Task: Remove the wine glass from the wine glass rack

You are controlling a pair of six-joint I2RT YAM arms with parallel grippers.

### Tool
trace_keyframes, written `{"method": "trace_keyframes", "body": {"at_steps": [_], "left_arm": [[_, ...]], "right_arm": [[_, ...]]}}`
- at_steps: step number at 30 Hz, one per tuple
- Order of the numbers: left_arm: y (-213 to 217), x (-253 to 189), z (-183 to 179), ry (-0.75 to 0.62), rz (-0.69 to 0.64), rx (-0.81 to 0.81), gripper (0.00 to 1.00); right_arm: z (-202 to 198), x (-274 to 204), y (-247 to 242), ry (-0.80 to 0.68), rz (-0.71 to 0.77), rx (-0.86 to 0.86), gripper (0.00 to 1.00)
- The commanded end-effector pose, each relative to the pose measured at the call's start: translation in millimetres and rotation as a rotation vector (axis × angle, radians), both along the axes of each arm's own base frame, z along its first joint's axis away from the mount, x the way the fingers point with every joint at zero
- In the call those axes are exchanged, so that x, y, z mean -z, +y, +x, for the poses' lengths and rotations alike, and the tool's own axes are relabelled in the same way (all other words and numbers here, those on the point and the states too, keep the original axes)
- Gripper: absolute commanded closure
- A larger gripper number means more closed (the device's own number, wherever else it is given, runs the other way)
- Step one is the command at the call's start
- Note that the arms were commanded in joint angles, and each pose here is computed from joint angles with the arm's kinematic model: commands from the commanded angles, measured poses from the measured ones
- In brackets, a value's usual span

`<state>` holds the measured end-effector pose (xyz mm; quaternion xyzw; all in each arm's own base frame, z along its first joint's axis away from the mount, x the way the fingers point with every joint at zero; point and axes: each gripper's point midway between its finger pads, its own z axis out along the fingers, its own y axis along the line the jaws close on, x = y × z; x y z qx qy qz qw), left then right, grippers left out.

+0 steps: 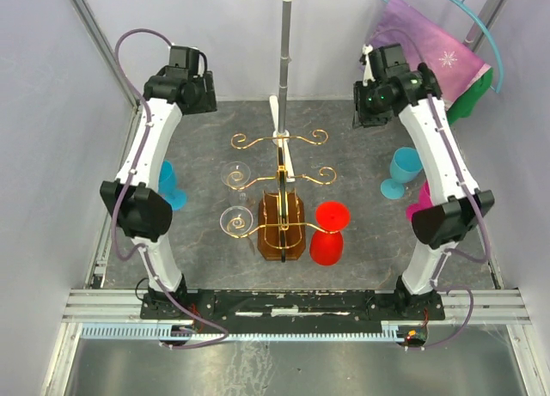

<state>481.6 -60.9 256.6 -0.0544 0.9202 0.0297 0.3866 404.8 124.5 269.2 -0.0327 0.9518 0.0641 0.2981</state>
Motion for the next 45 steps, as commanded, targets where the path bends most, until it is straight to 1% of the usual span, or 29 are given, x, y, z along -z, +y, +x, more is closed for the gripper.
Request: {"method": "trace_keyframes", "body": {"at_steps": [1,2,5,7,10,13,14,16,17,18,20,23,27,32,35,39,45], "left_arm": [[3,-53,-28,-0.120,-0.088,-0.060,0.28],[3,-63,-34,-0.151,-0.107,-0.067,0.30],[-2,-91,-53,-0.247,-0.183,-0.051,0.31],[-10,-103,-69,-0.289,-0.262,-0.033,0.32],[-34,-103,-98,-0.295,-0.416,0.037,0.37],[-40,-106,-126,-0.322,-0.486,0.068,0.41],[-40,-108,-134,-0.328,-0.489,0.079,0.44],[-40,-106,-149,-0.317,-0.489,0.085,0.56],[-43,-102,-155,-0.305,-0.512,0.093,0.61],[-48,-102,-162,-0.302,-0.548,0.110,0.64],[-62,-101,-173,-0.298,-0.643,0.152,0.67],[-77,-90,-182,-0.265,-0.737,0.183,0.69],[-84,-68,-184,-0.201,-0.760,0.195,0.70],[-95,-64,-187,-0.175,-0.804,0.224,0.58],[-102,-62,-190,-0.158,-0.840,0.242,0.55],[-106,-56,-194,-0.138,-0.867,0.255,0.59],[-110,-46,-198,-0.106,-0.856,0.266,0.65]], "right_arm": [[-30,-68,0,-0.134,0.099,0.009,0.60],[-35,-73,1,-0.138,0.116,0.007,0.60],[-52,-83,6,-0.132,0.172,-0.013,0.60],[-65,-87,10,-0.126,0.204,-0.031,0.60],[-87,-95,16,-0.115,0.254,-0.062,0.59],[-108,-100,17,-0.093,0.272,-0.088,0.58],[-114,-101,16,-0.087,0.271,-0.092,0.58],[-124,-103,13,-0.083,0.269,-0.092,0.58],[-128,-102,12,-0.077,0.268,-0.091,0.58],[-132,-102,11,-0.069,0.268,-0.087,0.58],[-137,-100,10,-0.060,0.271,-0.081,0.58],[-142,-96,9,-0.046,0.276,-0.070,0.59],[-147,-95,9,-0.041,0.286,-0.061,0.59],[-153,-97,4,-0.047,0.275,-0.050,0.59],[-154,-97,2,-0.053,0.273,-0.044,0.59],[-155,-97,1,-0.058,0.272,-0.036,0.59],[-152,-96,0,-0.065,0.267,-0.027,0.59]]}}
